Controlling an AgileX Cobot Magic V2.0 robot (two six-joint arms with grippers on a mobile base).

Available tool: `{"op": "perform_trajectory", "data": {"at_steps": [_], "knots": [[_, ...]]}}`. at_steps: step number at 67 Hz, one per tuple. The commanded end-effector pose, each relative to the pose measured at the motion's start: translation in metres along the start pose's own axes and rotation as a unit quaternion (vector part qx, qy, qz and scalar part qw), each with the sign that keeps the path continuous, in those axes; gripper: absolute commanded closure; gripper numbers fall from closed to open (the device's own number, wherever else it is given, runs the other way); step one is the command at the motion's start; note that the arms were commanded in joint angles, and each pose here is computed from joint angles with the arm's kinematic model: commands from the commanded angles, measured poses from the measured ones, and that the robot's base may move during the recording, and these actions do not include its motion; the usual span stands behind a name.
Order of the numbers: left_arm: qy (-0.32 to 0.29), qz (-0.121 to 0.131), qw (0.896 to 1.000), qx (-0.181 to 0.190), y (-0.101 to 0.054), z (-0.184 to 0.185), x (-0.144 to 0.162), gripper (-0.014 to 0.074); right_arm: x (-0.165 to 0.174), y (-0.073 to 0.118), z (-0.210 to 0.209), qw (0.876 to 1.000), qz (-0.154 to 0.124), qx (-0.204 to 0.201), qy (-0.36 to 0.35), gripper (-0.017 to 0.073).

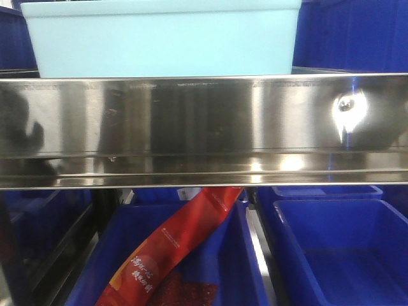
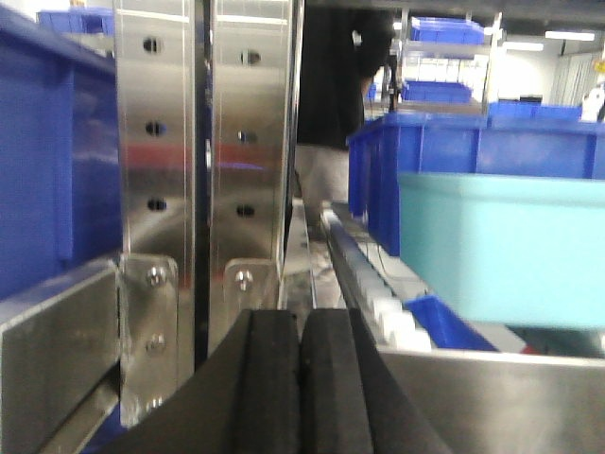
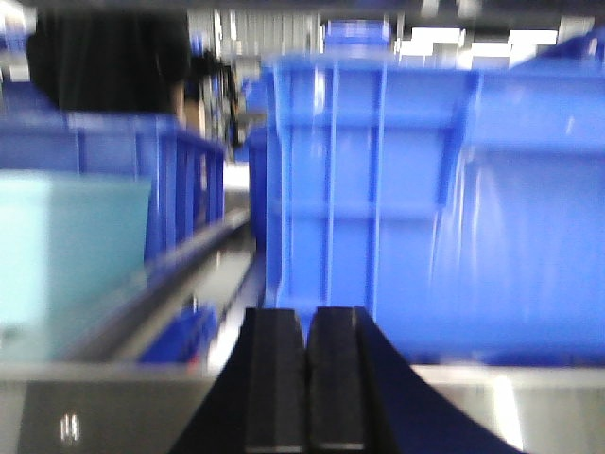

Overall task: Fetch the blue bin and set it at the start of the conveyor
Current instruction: 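Reach both grippers to the sides of the light-blue bin on the shelf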

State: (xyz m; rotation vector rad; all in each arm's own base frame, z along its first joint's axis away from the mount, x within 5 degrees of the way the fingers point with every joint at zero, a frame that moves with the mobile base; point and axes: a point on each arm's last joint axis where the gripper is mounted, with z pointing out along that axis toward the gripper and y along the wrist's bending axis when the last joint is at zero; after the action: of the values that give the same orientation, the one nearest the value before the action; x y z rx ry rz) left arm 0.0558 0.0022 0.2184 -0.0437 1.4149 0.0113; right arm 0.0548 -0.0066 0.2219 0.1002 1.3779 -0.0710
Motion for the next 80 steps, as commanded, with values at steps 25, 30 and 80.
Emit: {"op": "perform_trajectory", "data": {"at_steps": [25, 30, 80], "knots": [[0.018, 0.020, 1.000, 0.003, -0.004, -0.007, -0.143, 0.0295, -0.131, 0.007, -0.002, 1.000, 0.003, -0.016, 0.002, 0.0452], [0.034, 0.017, 0.999, 0.005, -0.005, 0.003, -0.165, 0.0223, -0.147, 0.007, 0.010, 1.000, 0.003, -0.016, 0.006, 0.0241], [0.382, 0.040, 0.911, 0.149, -0.086, 0.249, -0.210, 0.0129, -0.197, 0.096, 0.218, 0.920, -0.025, -0.190, 0.342, 0.0064]]}}
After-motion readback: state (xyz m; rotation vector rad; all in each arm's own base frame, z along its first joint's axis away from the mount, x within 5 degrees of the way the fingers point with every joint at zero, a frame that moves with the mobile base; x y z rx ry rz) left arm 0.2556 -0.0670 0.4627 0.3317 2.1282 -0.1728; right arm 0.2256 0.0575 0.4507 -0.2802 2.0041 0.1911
